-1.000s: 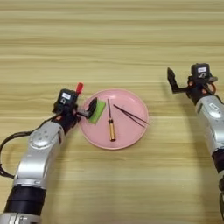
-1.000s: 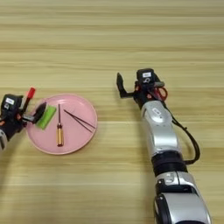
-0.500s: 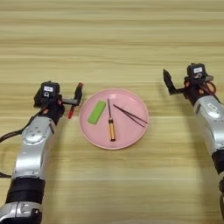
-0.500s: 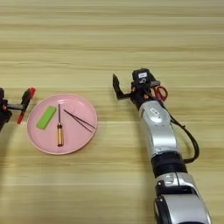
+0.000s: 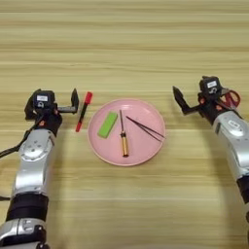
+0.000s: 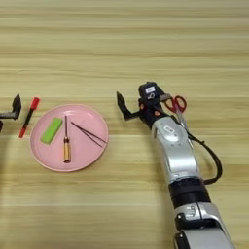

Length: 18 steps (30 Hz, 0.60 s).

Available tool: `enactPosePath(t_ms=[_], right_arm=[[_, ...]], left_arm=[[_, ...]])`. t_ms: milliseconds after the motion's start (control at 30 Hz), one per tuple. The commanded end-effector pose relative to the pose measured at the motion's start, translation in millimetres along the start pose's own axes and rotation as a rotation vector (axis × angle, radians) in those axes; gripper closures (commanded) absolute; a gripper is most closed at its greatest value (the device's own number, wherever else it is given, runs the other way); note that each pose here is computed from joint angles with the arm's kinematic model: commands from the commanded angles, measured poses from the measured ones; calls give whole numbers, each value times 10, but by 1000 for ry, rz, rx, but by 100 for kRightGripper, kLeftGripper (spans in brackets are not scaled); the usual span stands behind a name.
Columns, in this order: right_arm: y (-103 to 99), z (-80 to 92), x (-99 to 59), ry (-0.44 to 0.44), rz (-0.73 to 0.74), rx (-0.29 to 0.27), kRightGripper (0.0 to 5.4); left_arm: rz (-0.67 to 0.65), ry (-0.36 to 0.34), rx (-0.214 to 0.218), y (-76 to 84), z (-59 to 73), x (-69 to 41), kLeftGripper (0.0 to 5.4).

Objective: Move the objects on the table

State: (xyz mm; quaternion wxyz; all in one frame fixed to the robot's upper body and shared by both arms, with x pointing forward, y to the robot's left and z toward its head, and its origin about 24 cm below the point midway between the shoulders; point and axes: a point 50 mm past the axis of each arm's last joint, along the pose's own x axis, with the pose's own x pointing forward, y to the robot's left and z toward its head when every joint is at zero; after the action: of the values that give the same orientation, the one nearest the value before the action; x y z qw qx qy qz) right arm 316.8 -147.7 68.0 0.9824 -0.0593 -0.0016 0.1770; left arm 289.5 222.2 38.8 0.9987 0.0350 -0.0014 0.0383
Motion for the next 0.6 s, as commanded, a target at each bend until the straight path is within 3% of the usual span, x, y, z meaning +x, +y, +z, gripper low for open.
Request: enactPosePath(t_ms=[33,300,600], right_arm=[[32,11,-40,20,41,-16,0],[153,40,-102,40,142,-48,0],[437,70,-167,80,312,-66,0]], left_arm=[[4,-12,19,4,22,28,4],[17,-5,17,14,-2,32,4],[18,-5,14,1,-1,28,4]])
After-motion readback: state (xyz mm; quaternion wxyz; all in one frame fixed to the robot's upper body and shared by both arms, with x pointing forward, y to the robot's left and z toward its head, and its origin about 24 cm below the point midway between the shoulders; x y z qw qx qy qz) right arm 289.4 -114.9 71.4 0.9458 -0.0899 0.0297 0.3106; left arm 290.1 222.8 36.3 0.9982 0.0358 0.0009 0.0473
